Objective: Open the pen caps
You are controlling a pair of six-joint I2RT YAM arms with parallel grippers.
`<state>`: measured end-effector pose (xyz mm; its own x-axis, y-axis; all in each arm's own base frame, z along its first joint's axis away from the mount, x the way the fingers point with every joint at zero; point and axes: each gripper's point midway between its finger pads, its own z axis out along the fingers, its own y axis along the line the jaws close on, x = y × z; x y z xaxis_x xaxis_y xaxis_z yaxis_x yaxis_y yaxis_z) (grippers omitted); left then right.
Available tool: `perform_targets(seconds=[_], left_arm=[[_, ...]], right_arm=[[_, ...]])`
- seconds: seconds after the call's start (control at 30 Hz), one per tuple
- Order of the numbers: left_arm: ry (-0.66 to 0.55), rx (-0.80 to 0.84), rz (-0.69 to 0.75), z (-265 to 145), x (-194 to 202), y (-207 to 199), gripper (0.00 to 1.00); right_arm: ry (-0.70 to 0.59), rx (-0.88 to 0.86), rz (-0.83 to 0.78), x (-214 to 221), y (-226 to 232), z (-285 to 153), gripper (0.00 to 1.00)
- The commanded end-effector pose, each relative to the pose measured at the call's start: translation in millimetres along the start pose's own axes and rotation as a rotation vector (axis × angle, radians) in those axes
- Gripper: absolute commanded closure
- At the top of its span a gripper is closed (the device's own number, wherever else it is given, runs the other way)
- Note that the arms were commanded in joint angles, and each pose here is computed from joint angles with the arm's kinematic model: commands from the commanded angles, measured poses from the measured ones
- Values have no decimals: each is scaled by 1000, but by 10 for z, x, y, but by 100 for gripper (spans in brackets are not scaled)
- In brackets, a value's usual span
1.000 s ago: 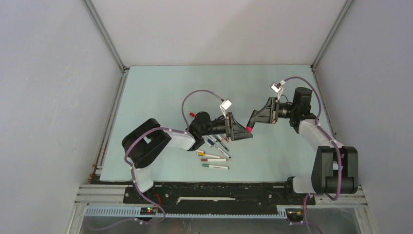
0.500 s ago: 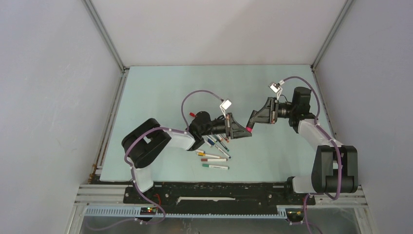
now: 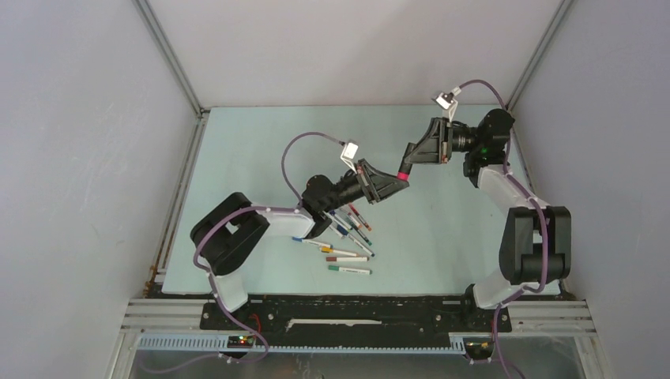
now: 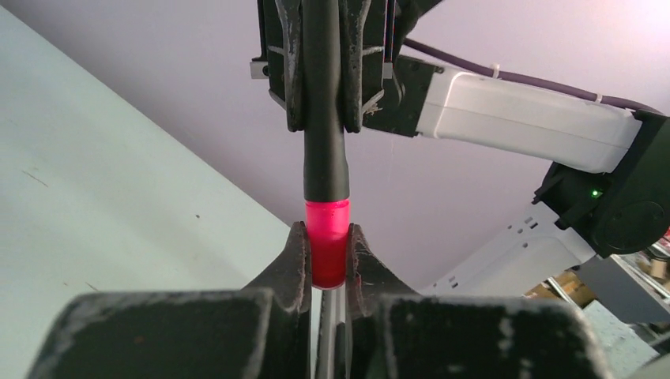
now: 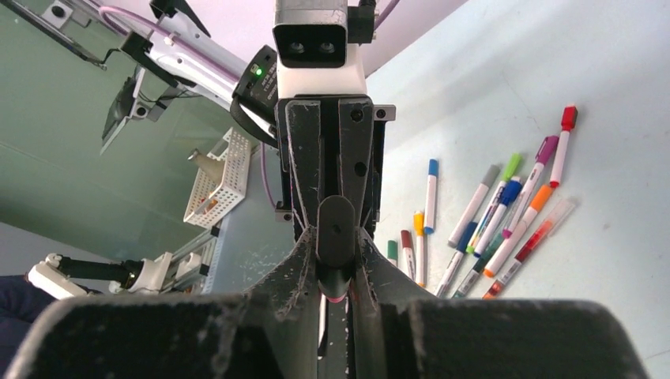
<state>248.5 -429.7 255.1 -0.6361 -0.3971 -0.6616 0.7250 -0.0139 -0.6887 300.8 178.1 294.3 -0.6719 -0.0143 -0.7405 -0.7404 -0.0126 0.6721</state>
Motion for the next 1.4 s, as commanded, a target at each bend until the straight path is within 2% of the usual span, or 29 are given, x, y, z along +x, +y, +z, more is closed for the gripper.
perform_targets(seconds=[0.0, 0.33, 0.43, 0.6, 0.77, 0.8, 0.87, 0.93, 1.03, 1.13, 1.37], left_arm=[[344, 16, -38, -337, 858, -11, 100], [499, -20, 23, -500, 1083, -14, 100], [458, -75, 59, -552, 949, 29, 100], [347, -192, 131, -756, 522, 155, 100], [302, -485, 249, -1200, 115, 551, 100], [287, -548, 268, -1302, 15, 636, 100], [246, -682, 293, -1511, -192, 779, 100], [201, -823, 306, -1728, -413, 940, 100], [182, -1064, 249, -2139, -636, 1264, 100], [147, -1246, 168, -2482, -814, 1508, 100], [84, -1478, 109, -2964, -1039, 1903, 100]], right_arm=[[-144, 81, -266, -786, 280, -240, 100], [-86, 75, -347, -1106, 471, -275, 100], [-98, 78, -288, -1047, 331, -291, 100], [-109, 91, -173, -691, -33, -349, 100], [-230, 213, -13, -589, -542, -554, 100], [-249, 311, -25, -564, -709, -583, 100], [-188, 571, 41, -280, -1051, -584, 100], [-200, 654, 136, -169, -1259, -559, 100], [-204, 802, 287, 84, -1685, -610, 100], [-221, 889, 467, 327, -1987, -672, 100], [-279, 894, 620, 497, -2224, -633, 100]])
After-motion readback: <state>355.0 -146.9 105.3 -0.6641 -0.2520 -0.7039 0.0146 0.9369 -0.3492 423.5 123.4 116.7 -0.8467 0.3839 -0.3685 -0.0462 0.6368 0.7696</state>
